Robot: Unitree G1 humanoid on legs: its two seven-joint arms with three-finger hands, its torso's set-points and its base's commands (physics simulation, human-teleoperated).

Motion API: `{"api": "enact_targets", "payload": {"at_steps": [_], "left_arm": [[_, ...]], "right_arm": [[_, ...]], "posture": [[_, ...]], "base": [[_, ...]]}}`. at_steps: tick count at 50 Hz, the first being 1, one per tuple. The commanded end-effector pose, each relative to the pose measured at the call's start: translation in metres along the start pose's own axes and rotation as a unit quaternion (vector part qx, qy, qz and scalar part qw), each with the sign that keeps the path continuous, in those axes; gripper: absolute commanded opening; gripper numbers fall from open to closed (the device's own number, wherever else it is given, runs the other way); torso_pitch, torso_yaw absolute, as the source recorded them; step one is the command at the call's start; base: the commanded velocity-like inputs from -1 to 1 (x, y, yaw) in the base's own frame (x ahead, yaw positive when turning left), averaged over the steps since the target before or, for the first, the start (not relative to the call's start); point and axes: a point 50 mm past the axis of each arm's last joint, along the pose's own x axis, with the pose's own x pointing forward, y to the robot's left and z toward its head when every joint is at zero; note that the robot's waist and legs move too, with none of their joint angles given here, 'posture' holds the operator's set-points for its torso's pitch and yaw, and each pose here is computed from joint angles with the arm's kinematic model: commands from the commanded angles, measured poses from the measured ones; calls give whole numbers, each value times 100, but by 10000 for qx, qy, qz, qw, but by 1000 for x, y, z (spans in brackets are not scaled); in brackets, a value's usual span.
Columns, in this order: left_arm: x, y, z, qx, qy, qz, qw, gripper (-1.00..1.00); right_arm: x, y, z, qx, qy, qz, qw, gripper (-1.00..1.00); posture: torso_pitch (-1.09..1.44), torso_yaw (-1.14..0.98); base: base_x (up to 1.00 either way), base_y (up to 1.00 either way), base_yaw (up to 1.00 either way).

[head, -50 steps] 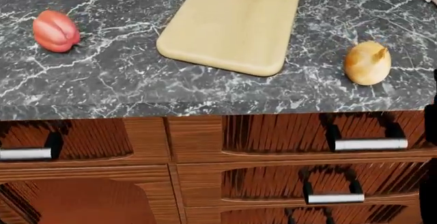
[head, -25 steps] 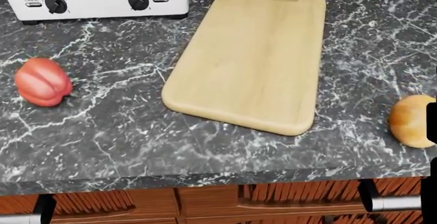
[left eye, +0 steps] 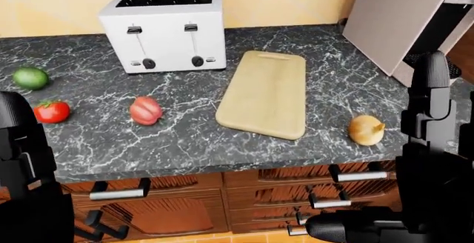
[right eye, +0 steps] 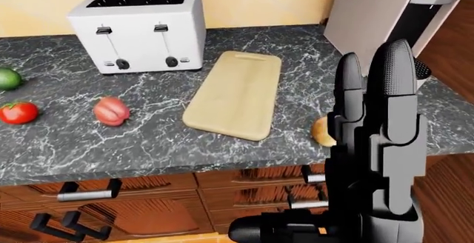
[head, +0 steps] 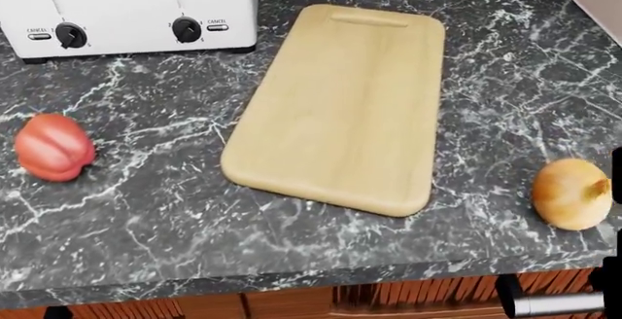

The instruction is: Place the avocado, onion, tomato and bell pepper on the cutting board.

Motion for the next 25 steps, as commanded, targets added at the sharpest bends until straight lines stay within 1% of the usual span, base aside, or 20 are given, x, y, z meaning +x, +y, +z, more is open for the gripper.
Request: {"api": "enact_targets", "payload": {"at_steps": [1,18,25], "left_arm": [[1,-2,7,-24,-197,-81,9998,100],[1,-3,6,-16,-196,-82,9998,100],[1,-3,7,-11,-203,-79,9998,100]], "right_arm": [[1,-1,7,-29,-207,-34,9998,100],[1,-1,7,-21,-196,-34,9998,100],[1,-1,6,38,-189,-31,9998,100]], "posture": [[0,0],[0,0],[0,0]], "base": [[14,0,0],[15,0,0],[0,0,0]]}}
